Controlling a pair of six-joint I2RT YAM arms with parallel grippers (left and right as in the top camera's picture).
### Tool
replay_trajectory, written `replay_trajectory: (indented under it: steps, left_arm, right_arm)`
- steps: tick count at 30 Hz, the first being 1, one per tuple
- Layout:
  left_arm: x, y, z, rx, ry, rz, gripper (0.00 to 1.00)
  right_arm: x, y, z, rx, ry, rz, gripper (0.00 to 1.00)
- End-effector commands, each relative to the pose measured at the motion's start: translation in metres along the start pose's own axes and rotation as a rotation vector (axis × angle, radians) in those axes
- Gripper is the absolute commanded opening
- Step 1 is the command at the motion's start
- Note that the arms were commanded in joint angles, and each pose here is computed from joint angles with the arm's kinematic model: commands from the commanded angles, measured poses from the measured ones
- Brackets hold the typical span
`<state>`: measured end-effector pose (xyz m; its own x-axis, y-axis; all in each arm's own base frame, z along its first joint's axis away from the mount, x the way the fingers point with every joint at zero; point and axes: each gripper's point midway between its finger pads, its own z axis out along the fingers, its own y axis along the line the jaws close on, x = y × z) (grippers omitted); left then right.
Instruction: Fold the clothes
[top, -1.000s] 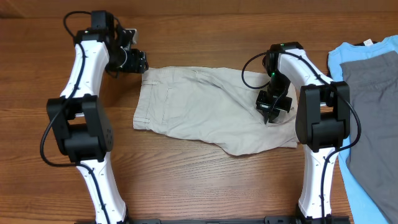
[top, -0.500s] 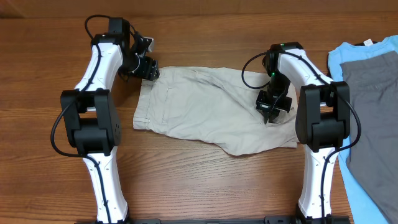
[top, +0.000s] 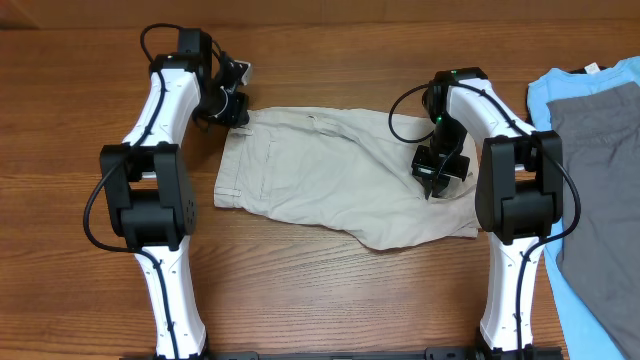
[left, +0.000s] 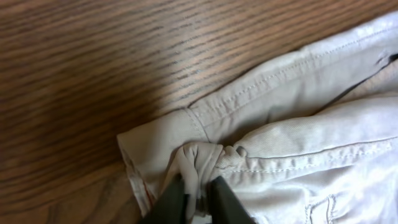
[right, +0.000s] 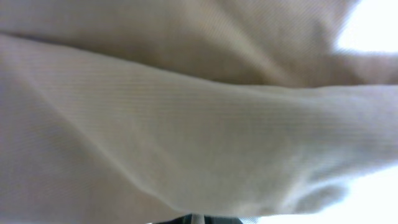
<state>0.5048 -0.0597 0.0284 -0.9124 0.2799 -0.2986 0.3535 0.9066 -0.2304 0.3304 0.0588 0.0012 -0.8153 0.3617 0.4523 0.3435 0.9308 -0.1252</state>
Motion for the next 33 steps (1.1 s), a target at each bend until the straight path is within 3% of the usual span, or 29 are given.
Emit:
replay_trajectory:
  steps: [1, 10, 18, 28, 33]
  left_arm:
    - [-0.001, -0.009, -0.001, 0.029, 0.010, -0.004, 0.05]
    - [0.007, -0.038, -0.041, 0.053, 0.109, -0.135, 0.04]
    - [0.031, -0.076, -0.034, 0.020, 0.253, -0.098, 0.04]
    - [0.055, -0.102, -0.021, -0.248, 0.366, -0.179, 0.04]
    - [0.061, -0.105, -0.017, -0.396, 0.375, -0.149, 0.04]
  right_arm:
    - [-0.025, -0.006, 0.014, 0.052, -0.072, 0.012, 0.04]
    - [-0.026, -0.006, 0.014, 0.051, -0.075, 0.012, 0.04]
    - [-0.026, -0.005, 0.014, 0.050, -0.076, 0.012, 0.04]
    - [-0.027, -0.005, 0.014, 0.049, -0.079, 0.012, 0.04]
    - [-0.028, -0.005, 0.014, 0.047, -0.082, 0.011, 0.04]
